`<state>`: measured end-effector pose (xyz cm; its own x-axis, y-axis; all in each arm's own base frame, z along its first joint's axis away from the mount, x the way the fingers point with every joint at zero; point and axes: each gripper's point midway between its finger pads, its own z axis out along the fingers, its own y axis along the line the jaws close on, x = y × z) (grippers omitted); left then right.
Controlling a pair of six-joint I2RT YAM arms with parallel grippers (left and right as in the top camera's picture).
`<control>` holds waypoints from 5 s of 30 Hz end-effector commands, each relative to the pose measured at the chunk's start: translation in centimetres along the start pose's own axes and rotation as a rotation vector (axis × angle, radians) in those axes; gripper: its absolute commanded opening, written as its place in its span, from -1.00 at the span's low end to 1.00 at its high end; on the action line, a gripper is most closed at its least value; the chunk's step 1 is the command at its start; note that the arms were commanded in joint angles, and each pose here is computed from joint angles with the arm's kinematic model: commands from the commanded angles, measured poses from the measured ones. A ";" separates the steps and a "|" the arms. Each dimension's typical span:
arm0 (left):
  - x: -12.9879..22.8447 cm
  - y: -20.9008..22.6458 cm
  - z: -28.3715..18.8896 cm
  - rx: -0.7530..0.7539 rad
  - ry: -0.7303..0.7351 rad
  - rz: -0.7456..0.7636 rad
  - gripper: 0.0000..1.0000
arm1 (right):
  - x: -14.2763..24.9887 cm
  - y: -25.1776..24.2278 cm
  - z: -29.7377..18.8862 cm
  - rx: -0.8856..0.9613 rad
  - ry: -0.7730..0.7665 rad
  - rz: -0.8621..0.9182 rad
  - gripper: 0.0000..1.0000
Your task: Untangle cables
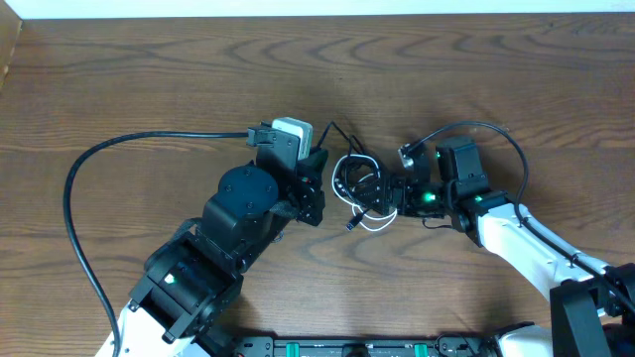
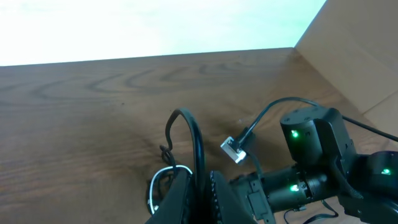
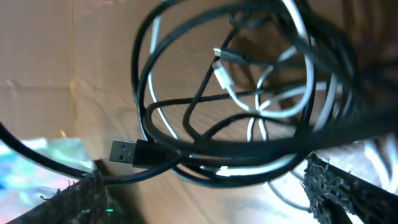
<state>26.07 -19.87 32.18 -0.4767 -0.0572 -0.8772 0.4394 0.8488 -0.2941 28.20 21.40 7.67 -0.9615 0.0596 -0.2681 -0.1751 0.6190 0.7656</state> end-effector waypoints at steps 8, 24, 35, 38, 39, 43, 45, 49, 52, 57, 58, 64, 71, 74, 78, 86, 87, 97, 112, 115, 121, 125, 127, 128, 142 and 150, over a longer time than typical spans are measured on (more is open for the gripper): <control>0.1 0.4 -0.1 -0.013 -0.004 0.006 -0.85 | -1.7 9.0 -6.7 -0.211 -0.192 -0.652 0.99; 0.1 0.4 -0.1 -0.013 -0.003 -0.001 -0.85 | 0.0 6.0 0.9 0.200 -0.150 -0.718 0.49; 1.1 0.8 -0.1 -0.028 0.037 0.003 -0.85 | 0.7 15.6 -4.8 -0.350 -0.169 -0.647 -0.98; 1.2 0.8 -0.1 -0.029 0.039 0.003 -0.85 | 0.2 18.1 -9.0 -0.486 -0.224 -0.702 -0.98; 1.2 0.8 -0.1 -0.029 0.039 0.003 -0.85 | 0.1 18.7 -10.3 -0.514 -0.243 -0.709 -0.98; 1.2 0.8 -0.1 -0.029 0.042 0.003 -0.85 | 0.0 20.4 -13.8 -0.600 -0.263 -0.690 -0.98; 1.4 0.8 0.1 -0.033 0.050 0.004 -0.85 | 0.1 21.4 -15.1 -0.643 -0.261 -0.668 -0.98; 2.0 0.9 0.6 -0.037 0.076 0.004 -0.66 | -0.5 20.3 -13.8 -0.582 -0.293 -0.687 -0.98; 2.5 0.9 0.9 -0.038 0.098 0.003 0.32 | -2.9 15.4 -11.1 -0.347 -0.339 -0.497 -0.97; 4.1 1.2 1.3 -0.045 0.168 0.008 0.83 | -3.4 17.7 -12.2 -0.443 -0.368 -0.545 -0.97; 4.3 1.3 1.3 -0.048 0.176 0.008 0.83 | -3.3 18.6 -12.8 -0.477 -0.379 -0.575 -0.97; 5.5 0.8 1.7 -0.018 0.231 0.007 0.85 | -3.5 21.0 -14.8 -0.569 -0.423 -0.599 -0.97; 6.1 0.4 1.8 0.005 0.261 0.007 0.93 | -5.3 21.2 -16.9 -0.593 -0.487 -0.497 -0.97; 6.2 0.5 1.8 0.003 0.267 0.006 0.94 | -6.3 20.7 -17.9 -0.598 -0.510 -0.424 -0.97; 6.5 0.6 1.8 -0.023 0.279 -0.139 0.94 | -7.1 19.6 -18.9 -0.590 -0.519 -0.345 -0.97; 8.6 -1.2 2.9 -0.024 0.400 -0.648 0.96 | -6.6 20.1 -19.4 -0.599 -0.521 -0.445 -0.97; 9.1 -1.4 3.3 -0.020 0.429 -0.658 0.96 | -6.6 20.1 -19.4 -0.595 -0.529 -0.455 -0.97; 12.2 -4.2 7.9 0.014 0.521 -0.612 0.97 | -8.8 18.1 -18.8 -0.497 -0.621 -0.376 -0.97; 13.1 -5.6 9.6 0.023 0.500 -0.545 0.94 | -9.5 17.1 -18.6 -0.467 -0.641 -0.295 -0.97; 13.6 -4.8 10.6 -0.020 0.489 -0.538 0.93 | -9.4 17.2 -18.6 -0.490 -0.617 -0.241 -0.97; 13.0 -5.0 12.8 -0.007 0.427 -0.526 -0.05 | -8.7 17.5 -18.4 -0.521 -0.563 -0.209 -0.97; 13.1 -4.9 12.7 0.014 0.431 -0.418 -0.85 | -9.6 16.6 -19.0 -0.491 -0.614 -0.206 -0.97; 13.3 -4.8 12.2 0.023 0.444 -0.348 -0.85 | -10.4 15.5 -19.4 -0.438 -0.665 -0.221 -0.97; 13.2 -5.0 11.9 0.045 0.449 -0.304 -0.85 | -11.0 14.4 -19.5 -0.394 -0.694 -0.211 -0.97; 7.8 -8.8 3.2 0.379 0.313 0.078 -0.85 | -11.2 -1.8 -19.1 0.281 -0.806 0.129 -0.95; 5.7 -8.3 1.6 0.362 0.231 0.078 -0.85 | -8.4 1.0 -16.0 0.126 -0.584 -0.010 0.19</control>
<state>20.63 -28.40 28.77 -0.5964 0.1512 -0.7883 0.6913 0.5959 -0.4087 33.82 6.50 18.67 -0.6198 0.5613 -0.5484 0.0514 0.7264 0.6854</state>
